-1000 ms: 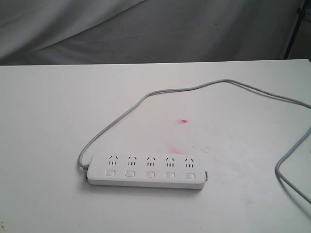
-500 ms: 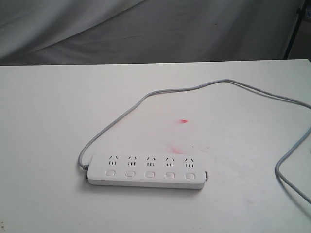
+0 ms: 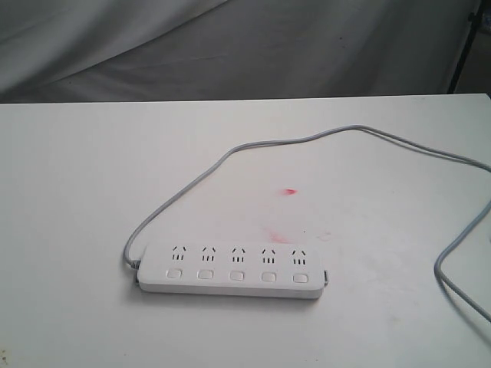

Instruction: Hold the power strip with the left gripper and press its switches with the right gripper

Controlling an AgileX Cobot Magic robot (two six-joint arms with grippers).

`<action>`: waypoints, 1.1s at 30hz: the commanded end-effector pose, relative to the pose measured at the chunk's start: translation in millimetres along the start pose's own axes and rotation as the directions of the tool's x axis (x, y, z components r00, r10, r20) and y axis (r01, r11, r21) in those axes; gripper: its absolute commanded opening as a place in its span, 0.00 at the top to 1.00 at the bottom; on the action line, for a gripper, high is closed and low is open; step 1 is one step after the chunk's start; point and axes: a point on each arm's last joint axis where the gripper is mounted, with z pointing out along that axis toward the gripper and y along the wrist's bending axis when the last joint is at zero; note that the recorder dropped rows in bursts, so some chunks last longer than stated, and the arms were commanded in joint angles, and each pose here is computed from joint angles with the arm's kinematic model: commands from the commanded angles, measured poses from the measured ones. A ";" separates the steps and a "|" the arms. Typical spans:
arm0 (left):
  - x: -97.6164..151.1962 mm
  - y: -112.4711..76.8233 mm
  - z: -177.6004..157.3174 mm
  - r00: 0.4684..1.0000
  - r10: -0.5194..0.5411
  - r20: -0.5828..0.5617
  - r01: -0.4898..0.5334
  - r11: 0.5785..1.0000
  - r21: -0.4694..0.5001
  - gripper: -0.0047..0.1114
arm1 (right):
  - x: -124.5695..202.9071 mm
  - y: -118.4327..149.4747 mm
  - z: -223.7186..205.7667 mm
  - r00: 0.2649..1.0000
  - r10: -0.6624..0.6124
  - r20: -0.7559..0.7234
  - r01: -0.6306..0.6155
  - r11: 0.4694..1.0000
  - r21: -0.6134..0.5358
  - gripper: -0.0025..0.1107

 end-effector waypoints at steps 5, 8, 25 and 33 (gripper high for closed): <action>6.6 5.2 -1.6 0.999 -0.028 -0.017 0.025 0.993 -0.116 0.96 | 0.9 -0.2 0.0 1.000 0.002 0.003 -0.002 1.000 0.005 0.98; 6.9 5.9 -1.9 0.999 -0.030 -0.021 0.026 0.990 -0.140 0.96 | 0.9 -0.2 0.0 1.000 0.002 0.003 -0.002 1.000 0.005 0.98; 14.6 -10.8 -1.6 0.994 0.020 -0.110 -0.016 0.999 0.038 0.96 | 0.9 -0.2 0.0 1.000 0.002 0.003 -0.002 1.000 0.005 0.98; 39.0 -7.6 -3.1 0.971 -0.106 -0.214 0.100 0.994 -0.037 0.96 | 0.9 -0.2 0.0 1.000 0.002 0.003 -0.002 1.000 0.005 0.98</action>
